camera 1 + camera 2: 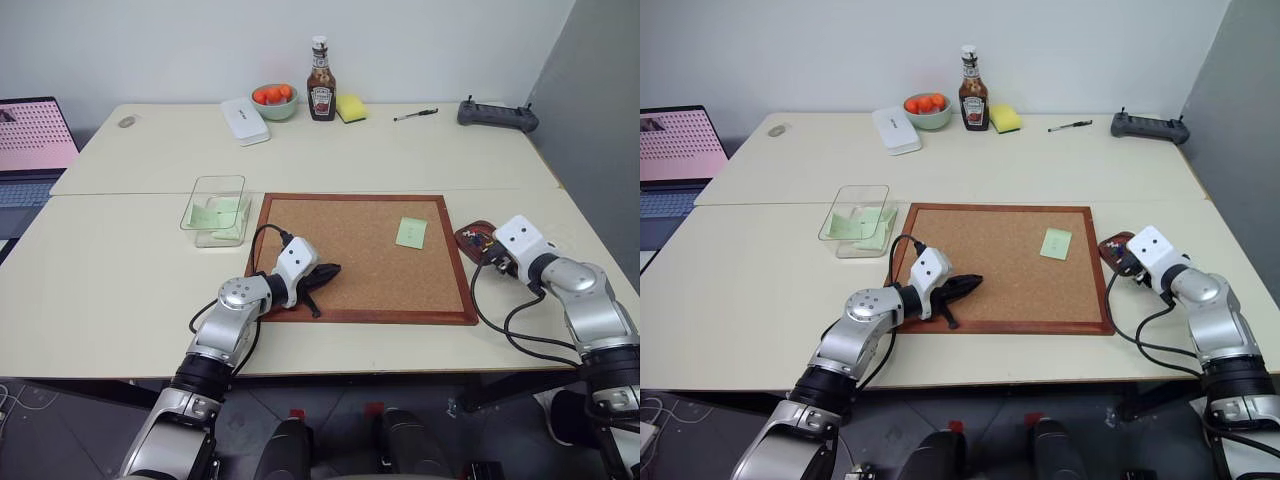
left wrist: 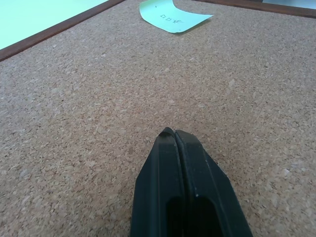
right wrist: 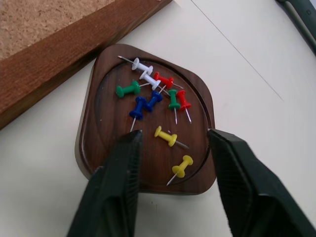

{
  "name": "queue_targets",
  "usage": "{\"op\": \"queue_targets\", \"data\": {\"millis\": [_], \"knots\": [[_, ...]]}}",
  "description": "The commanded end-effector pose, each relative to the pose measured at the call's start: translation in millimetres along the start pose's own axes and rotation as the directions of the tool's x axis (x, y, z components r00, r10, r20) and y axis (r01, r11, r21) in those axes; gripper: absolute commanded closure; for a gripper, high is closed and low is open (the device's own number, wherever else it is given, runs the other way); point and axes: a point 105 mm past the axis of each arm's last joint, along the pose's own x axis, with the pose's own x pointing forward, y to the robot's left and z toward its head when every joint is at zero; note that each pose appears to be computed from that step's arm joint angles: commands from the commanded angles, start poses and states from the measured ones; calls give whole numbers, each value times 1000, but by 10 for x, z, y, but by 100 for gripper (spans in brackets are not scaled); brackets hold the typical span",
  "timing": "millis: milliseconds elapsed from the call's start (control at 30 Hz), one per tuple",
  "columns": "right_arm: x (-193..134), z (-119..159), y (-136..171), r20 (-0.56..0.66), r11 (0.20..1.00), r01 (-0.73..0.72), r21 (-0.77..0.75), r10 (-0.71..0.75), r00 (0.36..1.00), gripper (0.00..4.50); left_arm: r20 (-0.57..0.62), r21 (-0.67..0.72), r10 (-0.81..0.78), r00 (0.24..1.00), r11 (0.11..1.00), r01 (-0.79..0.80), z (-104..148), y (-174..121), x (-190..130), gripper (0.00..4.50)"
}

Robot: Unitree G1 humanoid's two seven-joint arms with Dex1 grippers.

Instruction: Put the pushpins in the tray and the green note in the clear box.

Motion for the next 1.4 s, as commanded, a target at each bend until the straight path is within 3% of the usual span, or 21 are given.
{"op": "queue_targets", "data": {"millis": [33, 133, 333, 500, 700, 1033, 1267, 1400], "knots": [[-69, 219, -216, 72, 998, 64, -1, -64, 995, 117, -105, -42, -6, 994, 999, 2, -302, -52, -25, 450], [-101, 413, -218, 173, 990, 8, 143, -33, 984, 58, -93, -46, 5, 996, 999, -9, -274, -20, -27, 450], [-75, 622, -52, 286, 973, -103, 207, 40, 957, 58, -57, -69, 19, 998, 997, -23, -160, 61, -48, 450], [5, 752, 64, 347, 964, -133, 232, 46, 937, 58, 31, -69, 61, 998, 996, -59, 129, 208, -104, 450], [205, 859, 205, 387, 950, -180, 257, 70, 920, 55, 154, -22, 26, 988, 999, -23, 603, 260, -228, 340], [542, 938, 415, 419, 881, -301, 365, 133, 898, 55, 123, 62, 45, 991, 997, -53, 645, 242, -326, 143], [643, 898, 489, 406, 862, -329, 386, 161, 899, 73, 99, 88, 39, 994, 995, -47, 602, 214, -343, 142], [657, 858, 492, 401, 858, -343, 382, 181, 898, 157, 90, 93, 35, 995, 995, -44, 578, 210, -341, 142]]}}
